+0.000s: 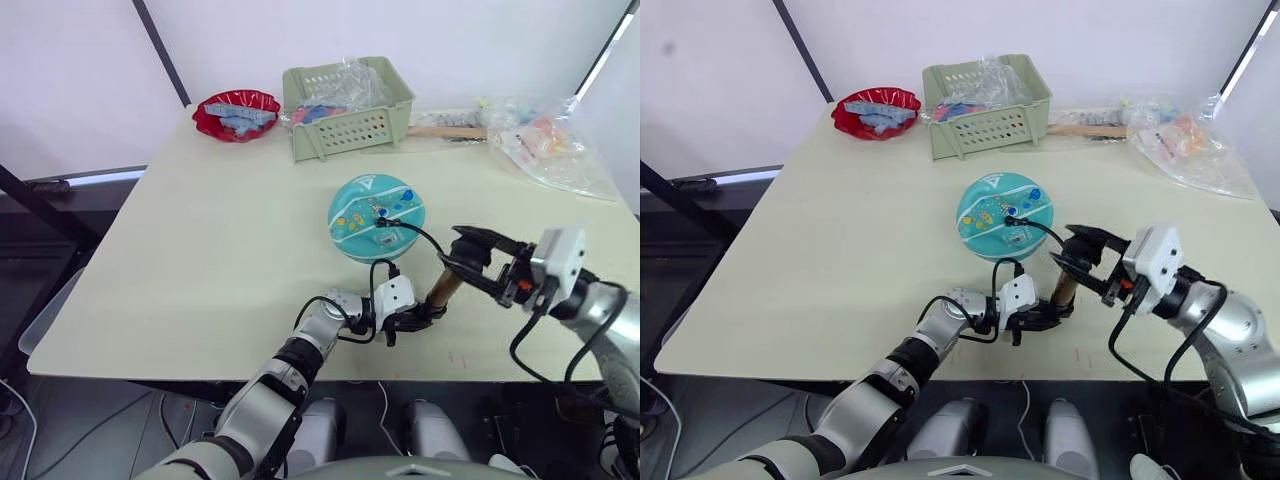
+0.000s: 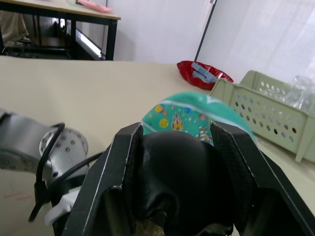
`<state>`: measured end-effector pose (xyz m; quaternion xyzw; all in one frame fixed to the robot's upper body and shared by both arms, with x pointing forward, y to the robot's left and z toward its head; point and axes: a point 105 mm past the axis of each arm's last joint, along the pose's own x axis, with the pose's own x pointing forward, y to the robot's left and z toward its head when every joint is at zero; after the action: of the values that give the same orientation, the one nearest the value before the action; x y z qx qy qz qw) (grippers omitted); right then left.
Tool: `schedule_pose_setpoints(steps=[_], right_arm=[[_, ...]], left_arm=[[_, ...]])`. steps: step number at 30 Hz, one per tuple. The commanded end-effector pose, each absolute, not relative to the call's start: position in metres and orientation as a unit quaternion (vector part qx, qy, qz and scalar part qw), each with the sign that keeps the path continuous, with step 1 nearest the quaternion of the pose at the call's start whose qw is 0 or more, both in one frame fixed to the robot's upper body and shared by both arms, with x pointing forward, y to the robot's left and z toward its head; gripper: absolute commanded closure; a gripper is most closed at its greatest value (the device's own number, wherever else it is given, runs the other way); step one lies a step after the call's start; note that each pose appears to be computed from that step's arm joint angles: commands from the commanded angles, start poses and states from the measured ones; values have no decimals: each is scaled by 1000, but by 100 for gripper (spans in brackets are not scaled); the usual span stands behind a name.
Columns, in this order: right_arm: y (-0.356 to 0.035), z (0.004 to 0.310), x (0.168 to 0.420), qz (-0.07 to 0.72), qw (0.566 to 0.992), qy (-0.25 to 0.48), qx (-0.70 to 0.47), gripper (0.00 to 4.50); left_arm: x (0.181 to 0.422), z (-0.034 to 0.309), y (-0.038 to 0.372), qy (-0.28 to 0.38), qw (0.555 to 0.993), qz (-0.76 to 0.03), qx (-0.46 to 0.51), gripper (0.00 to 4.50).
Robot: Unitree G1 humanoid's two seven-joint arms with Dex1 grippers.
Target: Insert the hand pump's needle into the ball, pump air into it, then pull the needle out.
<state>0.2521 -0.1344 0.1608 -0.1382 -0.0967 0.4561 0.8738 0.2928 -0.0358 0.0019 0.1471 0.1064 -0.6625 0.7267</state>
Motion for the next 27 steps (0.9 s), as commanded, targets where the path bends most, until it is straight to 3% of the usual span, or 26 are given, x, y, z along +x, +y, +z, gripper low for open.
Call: schedule_pose_setpoints(steps=[1,6,18,23,27], right_arm=[[-139,109,254,453,879,-8,-150,284],[-139,117,258,451,879,-25,-152,284],[-161,229,255,444,869,-125,-179,284],[-168,250,252,440,871,-134,-174,284],[-186,296,248,425,871,-171,-175,284]], left_arm=[[273,-18,-38,152,698,-687,136,355],[274,-17,-41,151,694,-690,138,355],[272,-21,-41,159,683,-698,147,355],[271,-21,-41,160,681,-699,147,355],[269,-23,-41,164,678,-702,148,355]])
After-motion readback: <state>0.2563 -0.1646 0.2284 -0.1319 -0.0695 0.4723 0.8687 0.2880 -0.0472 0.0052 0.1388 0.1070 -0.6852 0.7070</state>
